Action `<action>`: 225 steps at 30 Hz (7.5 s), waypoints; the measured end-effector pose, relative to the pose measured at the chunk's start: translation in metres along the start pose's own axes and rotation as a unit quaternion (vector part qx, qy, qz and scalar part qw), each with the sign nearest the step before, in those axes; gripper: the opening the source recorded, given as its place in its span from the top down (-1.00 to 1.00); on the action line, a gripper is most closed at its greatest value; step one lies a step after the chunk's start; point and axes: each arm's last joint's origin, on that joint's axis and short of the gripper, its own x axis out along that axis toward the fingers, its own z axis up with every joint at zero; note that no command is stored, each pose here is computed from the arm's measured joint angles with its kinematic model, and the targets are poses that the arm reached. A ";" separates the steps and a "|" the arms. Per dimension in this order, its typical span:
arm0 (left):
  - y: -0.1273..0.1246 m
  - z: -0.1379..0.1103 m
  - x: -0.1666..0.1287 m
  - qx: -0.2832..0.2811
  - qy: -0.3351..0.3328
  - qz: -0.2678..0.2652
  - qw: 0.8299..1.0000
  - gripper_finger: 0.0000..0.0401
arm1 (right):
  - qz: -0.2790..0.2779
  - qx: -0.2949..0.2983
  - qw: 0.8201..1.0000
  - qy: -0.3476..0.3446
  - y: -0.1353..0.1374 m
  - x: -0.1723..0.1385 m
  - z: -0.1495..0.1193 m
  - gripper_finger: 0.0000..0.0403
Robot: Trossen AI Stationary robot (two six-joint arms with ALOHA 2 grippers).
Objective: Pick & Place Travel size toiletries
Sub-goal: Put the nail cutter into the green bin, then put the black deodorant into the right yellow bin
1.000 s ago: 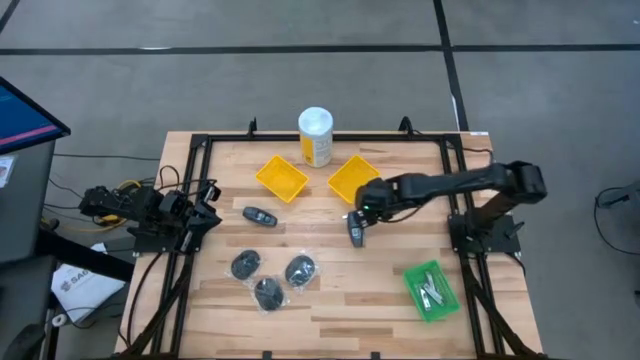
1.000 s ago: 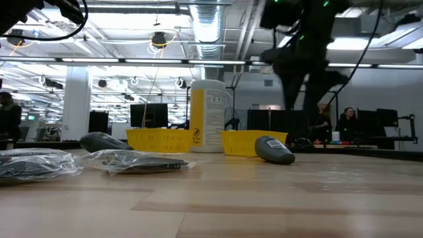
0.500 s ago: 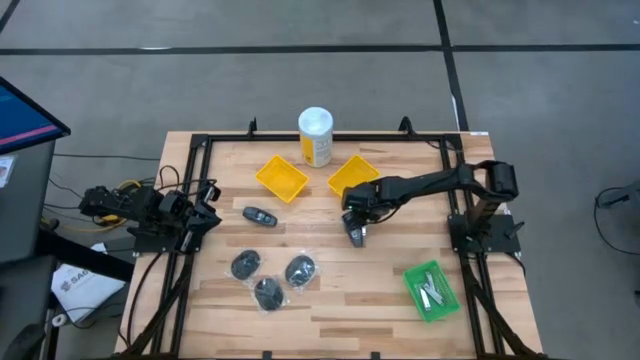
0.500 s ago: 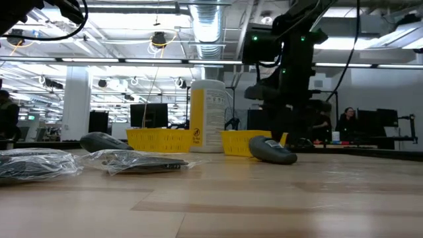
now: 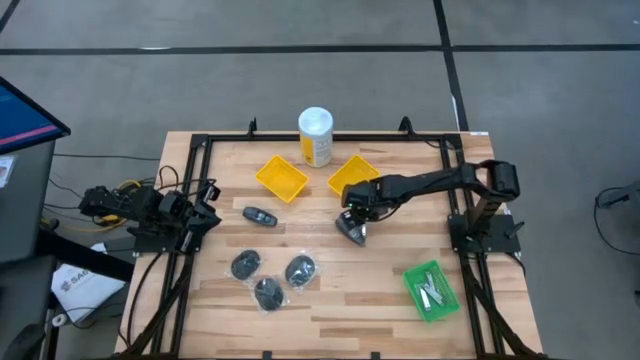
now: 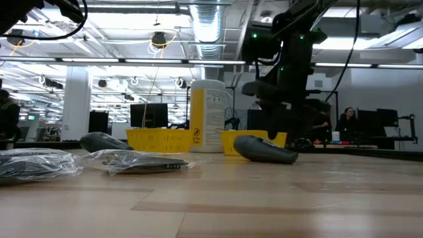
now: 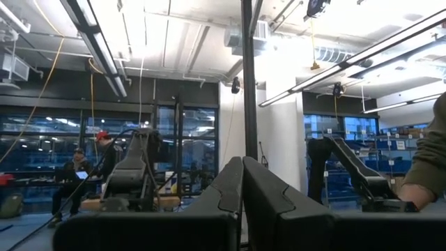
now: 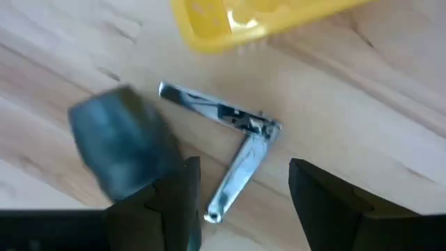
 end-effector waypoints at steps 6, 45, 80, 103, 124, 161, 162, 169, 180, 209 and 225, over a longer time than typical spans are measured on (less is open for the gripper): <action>0.000 0.000 0.000 0.000 -0.001 0.002 1.000 0.99 | -0.017 -0.002 1.000 0.017 -0.001 0.017 0.002 -0.03; 0.000 0.000 0.000 0.000 -0.003 -0.001 1.000 0.99 | -0.018 -0.016 0.999 0.030 -0.021 -0.031 -0.003 0.83; 0.000 0.001 0.000 -0.001 -0.004 0.003 1.000 0.99 | -0.063 0.036 0.991 0.109 -0.072 -0.152 -0.237 0.82; 0.000 0.001 0.000 -0.002 -0.004 0.005 1.000 0.99 | -0.150 -0.033 0.984 0.094 -0.037 -0.095 -0.269 0.63; 0.000 0.001 0.000 -0.002 -0.005 0.005 1.000 0.99 | 0.044 -0.149 0.988 0.013 -0.008 -0.138 -0.178 -0.09; 0.001 0.003 0.000 -0.001 -0.014 0.011 1.000 0.99 | 0.040 -0.384 0.922 0.025 0.081 0.035 -0.010 -0.68; 0.001 0.002 0.000 -0.001 -0.013 0.011 1.000 0.99 | 0.038 -0.387 0.921 0.027 0.080 0.037 -0.010 -0.66; 0.001 0.002 0.000 0.000 -0.013 0.011 1.000 0.99 | 0.039 -0.385 0.922 0.023 0.080 0.040 -0.007 -0.43; 0.001 0.002 0.000 0.000 -0.013 0.010 1.000 0.99 | 0.039 -0.381 0.923 0.026 0.077 0.042 -0.005 0.02; 0.001 0.002 0.000 -0.001 -0.013 0.022 1.000 0.99 | 0.077 -0.089 0.958 -0.262 0.011 -0.085 0.099 0.02; 0.002 0.003 0.000 -0.001 -0.014 0.037 0.999 0.99 | -0.048 -0.084 0.982 -0.162 -0.024 -0.023 0.125 0.02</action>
